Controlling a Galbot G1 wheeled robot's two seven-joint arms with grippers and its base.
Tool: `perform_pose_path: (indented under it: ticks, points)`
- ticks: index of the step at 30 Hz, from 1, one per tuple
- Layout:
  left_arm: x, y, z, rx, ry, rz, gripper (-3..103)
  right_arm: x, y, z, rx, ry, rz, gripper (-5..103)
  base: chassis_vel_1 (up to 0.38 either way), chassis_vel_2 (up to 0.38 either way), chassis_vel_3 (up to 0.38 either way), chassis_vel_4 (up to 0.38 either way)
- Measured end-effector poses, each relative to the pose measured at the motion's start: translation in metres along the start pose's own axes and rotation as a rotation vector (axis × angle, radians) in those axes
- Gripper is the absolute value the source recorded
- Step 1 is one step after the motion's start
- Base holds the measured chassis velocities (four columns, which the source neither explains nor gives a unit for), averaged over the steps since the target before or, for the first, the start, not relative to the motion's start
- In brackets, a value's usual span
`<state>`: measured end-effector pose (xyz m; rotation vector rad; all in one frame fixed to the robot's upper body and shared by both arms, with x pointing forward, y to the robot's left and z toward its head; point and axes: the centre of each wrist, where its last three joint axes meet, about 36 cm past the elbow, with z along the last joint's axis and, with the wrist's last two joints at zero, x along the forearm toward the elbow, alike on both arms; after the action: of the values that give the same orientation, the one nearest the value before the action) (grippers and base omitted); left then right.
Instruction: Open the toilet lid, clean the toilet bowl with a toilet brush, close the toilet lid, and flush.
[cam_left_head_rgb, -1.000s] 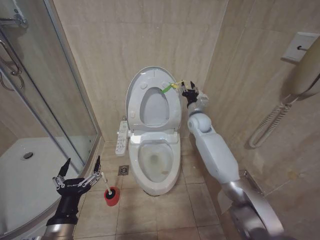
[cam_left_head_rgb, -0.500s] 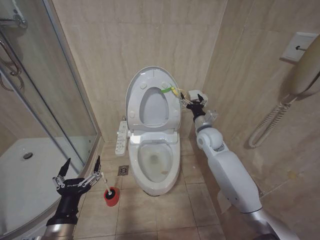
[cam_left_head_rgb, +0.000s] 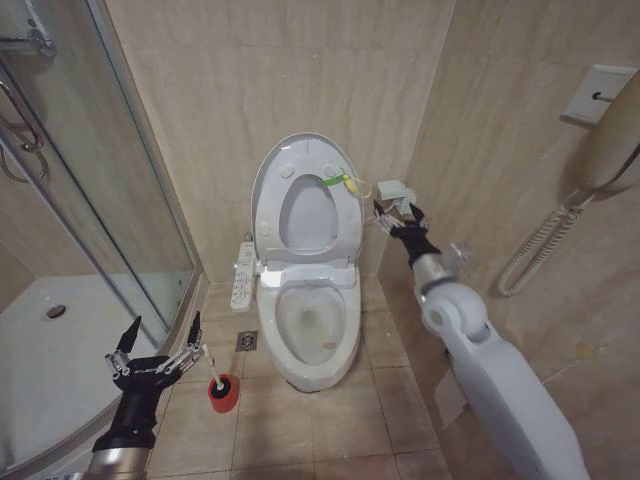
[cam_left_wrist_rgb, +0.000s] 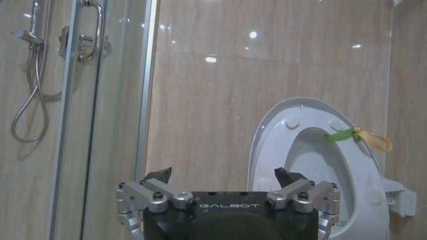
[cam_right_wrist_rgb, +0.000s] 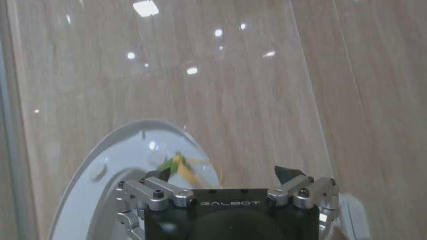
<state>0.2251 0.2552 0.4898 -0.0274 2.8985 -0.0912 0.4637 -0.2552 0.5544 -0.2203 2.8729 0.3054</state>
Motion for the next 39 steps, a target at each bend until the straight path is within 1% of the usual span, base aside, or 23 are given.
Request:
perform_pose_path:
  ticks: [3, 7, 11, 17, 20, 25, 28, 29, 33, 39]
  points:
    - [0.000, 0.000, 0.000, 0.000, 0.000, 0.000, 100, 0.026, 0.004, 0.005, -0.008, 0.030, 0.002, 100, 0.000, 0.000, 0.000, 0.000]
    - [0.000, 0.000, 0.000, 0.000, 0.000, 0.000, 100, 0.039, 0.007, 0.007, -0.013, 0.043, 0.005, 100, 0.000, 0.000, 0.000, 0.000]
    - [0.000, 0.000, 0.000, 0.000, 0.000, 0.000, 100, 0.067, 0.018, 0.007, -0.026, 0.077, 0.020, 100, 0.000, 0.000, 0.000, 0.000]
    - [0.000, 0.000, 0.000, 0.000, 0.000, 0.000, 100, 0.087, 0.028, 0.007, -0.041, 0.103, 0.028, 100, 0.000, 0.000, 0.000, 0.000]
    - [0.000, 0.000, 0.000, 0.000, 0.000, 0.000, 100, 0.107, 0.030, 0.015, -0.020, 0.130, 0.027, 100, 0.000, 0.000, 0.000, 0.000]
    - [0.000, 0.000, 0.000, 0.000, 0.000, 0.000, 100, 0.123, 0.032, 0.016, -0.008, 0.140, 0.034, 100, 0.000, 0.000, 0.000, 0.000]
    - [0.000, 0.000, 0.000, 0.000, 0.000, 0.000, 100, 0.141, 0.032, 0.014, 0.024, 0.141, 0.066, 100, 0.000, 0.000, 0.000, 0.000]
    - [0.000, 0.000, 0.000, 0.000, 0.000, 0.000, 100, 0.141, 0.032, 0.014, 0.024, 0.141, 0.066, 100, 0.000, 0.000, 0.000, 0.000]
    - [0.000, 0.000, 0.000, 0.000, 0.000, 0.000, 100, 0.166, 0.027, 0.012, 0.054, 0.137, 0.125, 100, 0.000, 0.000, 0.000, 0.000]
    - [0.000, 0.000, 0.000, 0.000, 0.000, 0.000, 100, 0.184, 0.031, 0.004, 0.078, 0.119, 0.131, 100, 0.000, 0.000, 0.000, 0.000]
